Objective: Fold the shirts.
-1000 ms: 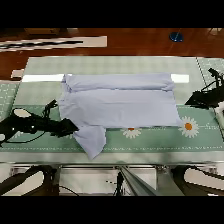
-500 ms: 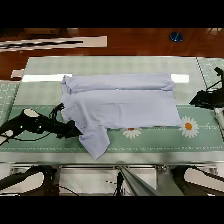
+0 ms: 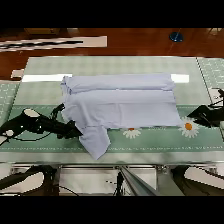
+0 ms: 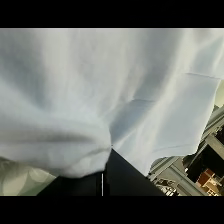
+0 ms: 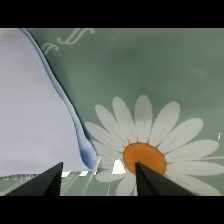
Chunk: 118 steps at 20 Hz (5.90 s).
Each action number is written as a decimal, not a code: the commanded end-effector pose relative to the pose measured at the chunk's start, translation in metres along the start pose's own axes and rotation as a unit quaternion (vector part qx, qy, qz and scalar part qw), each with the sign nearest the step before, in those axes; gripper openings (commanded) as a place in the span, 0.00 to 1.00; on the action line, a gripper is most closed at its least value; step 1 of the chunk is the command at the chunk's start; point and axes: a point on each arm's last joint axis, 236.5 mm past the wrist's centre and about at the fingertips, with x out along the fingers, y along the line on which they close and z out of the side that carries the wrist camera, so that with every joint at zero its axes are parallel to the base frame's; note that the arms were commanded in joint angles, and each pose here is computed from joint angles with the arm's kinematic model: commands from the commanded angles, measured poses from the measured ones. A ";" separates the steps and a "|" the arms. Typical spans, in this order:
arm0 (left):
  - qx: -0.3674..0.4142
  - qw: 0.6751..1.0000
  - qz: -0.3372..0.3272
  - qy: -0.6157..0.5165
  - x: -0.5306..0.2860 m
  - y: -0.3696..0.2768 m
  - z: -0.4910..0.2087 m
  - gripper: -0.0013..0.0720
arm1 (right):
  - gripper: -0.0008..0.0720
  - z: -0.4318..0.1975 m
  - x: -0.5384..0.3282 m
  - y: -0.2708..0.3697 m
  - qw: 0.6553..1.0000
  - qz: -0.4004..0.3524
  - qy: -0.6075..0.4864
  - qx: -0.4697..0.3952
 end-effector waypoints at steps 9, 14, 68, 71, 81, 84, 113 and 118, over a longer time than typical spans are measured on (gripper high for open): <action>0.017 0.999 0.038 -0.004 -0.001 0.018 0.002 0.06 | 0.41 -0.011 0.059 0.032 0.999 -0.017 0.002 -0.044; 0.021 0.999 0.036 -0.004 -0.003 0.015 0.002 0.06 | 0.05 -0.017 0.048 0.057 0.998 0.015 0.005 -0.057; 0.055 0.954 -0.043 -0.291 -0.203 -0.026 0.261 0.78 | 0.74 0.187 0.044 0.089 0.989 0.079 -0.123 0.006; 0.084 0.959 -0.044 -0.268 -0.189 -0.041 0.254 0.77 | 0.74 0.185 0.068 0.111 0.985 0.132 -0.107 0.007; 0.113 0.963 -0.046 -0.240 -0.169 -0.061 0.246 0.47 | 0.05 0.192 0.117 0.183 0.978 0.161 -0.131 -0.014; 0.119 0.966 -0.053 -0.225 -0.168 -0.066 0.237 0.14 | 0.05 0.194 0.080 0.192 0.974 0.163 -0.151 -0.049; 0.197 0.962 -0.167 -0.085 0.103 -0.330 0.090 0.06 | 0.05 0.033 -0.195 0.179 0.953 -0.037 -0.219 -0.207; 0.184 0.957 -0.201 -0.096 0.114 -0.346 0.095 0.06 | 0.05 -0.001 -0.212 0.189 0.951 -0.032 -0.223 -0.211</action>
